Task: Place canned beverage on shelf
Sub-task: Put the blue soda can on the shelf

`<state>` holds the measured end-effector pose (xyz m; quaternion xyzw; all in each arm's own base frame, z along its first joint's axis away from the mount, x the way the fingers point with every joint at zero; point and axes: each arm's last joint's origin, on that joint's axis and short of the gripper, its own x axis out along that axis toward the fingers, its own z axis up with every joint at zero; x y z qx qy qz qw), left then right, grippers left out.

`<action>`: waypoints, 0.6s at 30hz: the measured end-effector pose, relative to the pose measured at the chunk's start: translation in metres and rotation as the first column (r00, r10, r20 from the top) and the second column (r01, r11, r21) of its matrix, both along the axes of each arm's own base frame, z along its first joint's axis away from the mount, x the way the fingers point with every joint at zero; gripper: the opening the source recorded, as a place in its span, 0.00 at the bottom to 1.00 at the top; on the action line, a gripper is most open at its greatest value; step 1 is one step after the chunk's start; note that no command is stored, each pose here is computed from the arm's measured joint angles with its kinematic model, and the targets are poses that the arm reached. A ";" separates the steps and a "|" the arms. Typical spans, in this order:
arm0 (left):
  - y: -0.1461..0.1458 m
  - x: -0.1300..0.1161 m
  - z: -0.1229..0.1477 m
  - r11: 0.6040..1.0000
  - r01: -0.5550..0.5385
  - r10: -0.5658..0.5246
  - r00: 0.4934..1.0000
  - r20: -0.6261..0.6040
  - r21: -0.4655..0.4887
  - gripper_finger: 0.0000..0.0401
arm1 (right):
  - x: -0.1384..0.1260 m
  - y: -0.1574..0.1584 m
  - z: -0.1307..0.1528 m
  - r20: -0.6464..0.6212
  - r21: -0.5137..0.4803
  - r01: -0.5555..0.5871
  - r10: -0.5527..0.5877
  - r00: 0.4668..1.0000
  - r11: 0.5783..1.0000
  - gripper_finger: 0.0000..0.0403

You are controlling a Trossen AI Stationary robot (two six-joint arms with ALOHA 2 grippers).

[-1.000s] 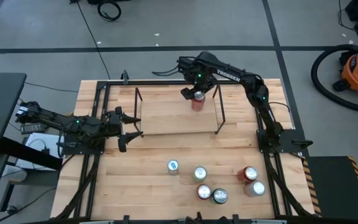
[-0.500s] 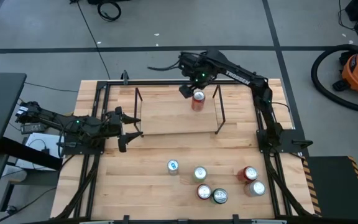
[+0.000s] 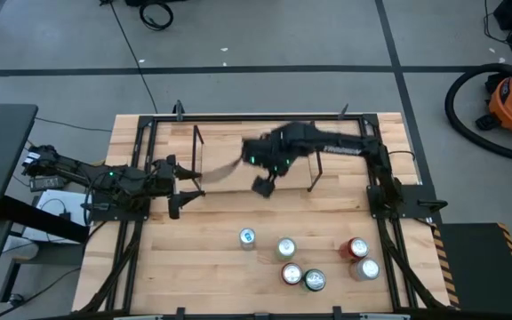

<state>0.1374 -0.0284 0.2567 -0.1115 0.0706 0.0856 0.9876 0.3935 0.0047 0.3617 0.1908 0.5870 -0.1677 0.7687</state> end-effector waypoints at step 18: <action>-0.045 0.016 -0.005 0.937 0.342 -0.340 0.940 -0.039 0.074 0.74 | -0.016 0.112 -0.026 -0.100 -0.229 -0.260 0.243 0.965 0.938 0.86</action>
